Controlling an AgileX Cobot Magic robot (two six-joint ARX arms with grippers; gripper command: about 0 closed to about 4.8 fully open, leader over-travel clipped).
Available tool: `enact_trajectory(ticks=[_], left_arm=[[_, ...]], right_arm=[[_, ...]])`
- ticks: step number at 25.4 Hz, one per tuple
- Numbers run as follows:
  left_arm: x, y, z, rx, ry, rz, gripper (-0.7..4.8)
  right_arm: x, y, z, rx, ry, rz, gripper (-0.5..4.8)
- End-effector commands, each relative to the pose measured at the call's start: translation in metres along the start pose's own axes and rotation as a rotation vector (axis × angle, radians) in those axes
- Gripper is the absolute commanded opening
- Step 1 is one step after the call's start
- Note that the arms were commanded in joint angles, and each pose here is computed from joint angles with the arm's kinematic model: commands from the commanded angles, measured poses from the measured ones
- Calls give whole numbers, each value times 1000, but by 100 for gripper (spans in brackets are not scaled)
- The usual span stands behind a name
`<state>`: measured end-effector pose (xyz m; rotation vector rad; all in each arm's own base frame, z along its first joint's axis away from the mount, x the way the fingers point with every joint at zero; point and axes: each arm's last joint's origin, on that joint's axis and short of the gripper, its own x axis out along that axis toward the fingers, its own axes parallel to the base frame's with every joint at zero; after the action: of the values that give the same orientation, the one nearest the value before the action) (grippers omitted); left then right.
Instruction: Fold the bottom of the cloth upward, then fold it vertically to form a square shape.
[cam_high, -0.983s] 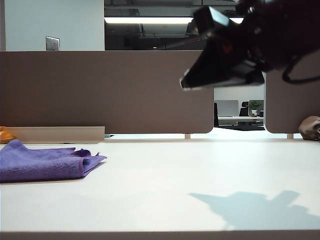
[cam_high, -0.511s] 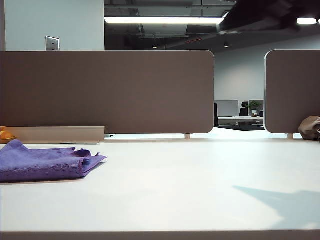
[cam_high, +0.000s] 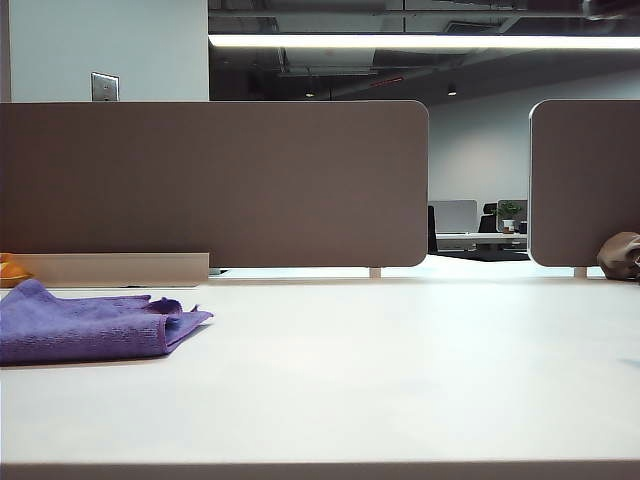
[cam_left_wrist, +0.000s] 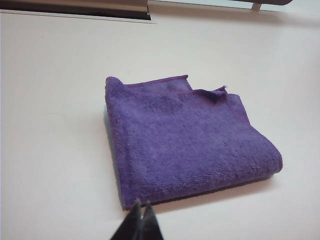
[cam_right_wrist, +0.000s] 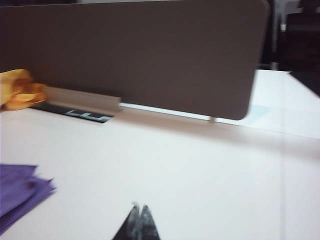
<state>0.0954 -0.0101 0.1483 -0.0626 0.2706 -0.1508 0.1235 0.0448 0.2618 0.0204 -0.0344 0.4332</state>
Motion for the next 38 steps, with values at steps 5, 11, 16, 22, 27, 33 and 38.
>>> enact_trajectory(ticks=[5,11,16,22,27,33,38], left_arm=[[0,0,2,5,-16,-1,-5],[0,0,2,5,-16,-1,-5],[0,0,2,5,-16,-1,-5],[0,0,2,5,-16,-1,-5],[0,0,2,5,-16,-1,-5],[0,0,2,5,-16,-1,-5],[0,0,2,5,-16,-1,-5]], right_arm=[[-15,-12,11,-22,-95,-116,0],[-31,-9,21,-40,-192,-124,0],[-42,-6,26,-51,-255,-123,0],[-48,-5,26,-56,-282,-123,0],[-49,-5,11,-55,-274,-124,0],[-54,-5,-14,-49,-244,-125,0],[-55,-5,-25,-45,-217,-126,0]])
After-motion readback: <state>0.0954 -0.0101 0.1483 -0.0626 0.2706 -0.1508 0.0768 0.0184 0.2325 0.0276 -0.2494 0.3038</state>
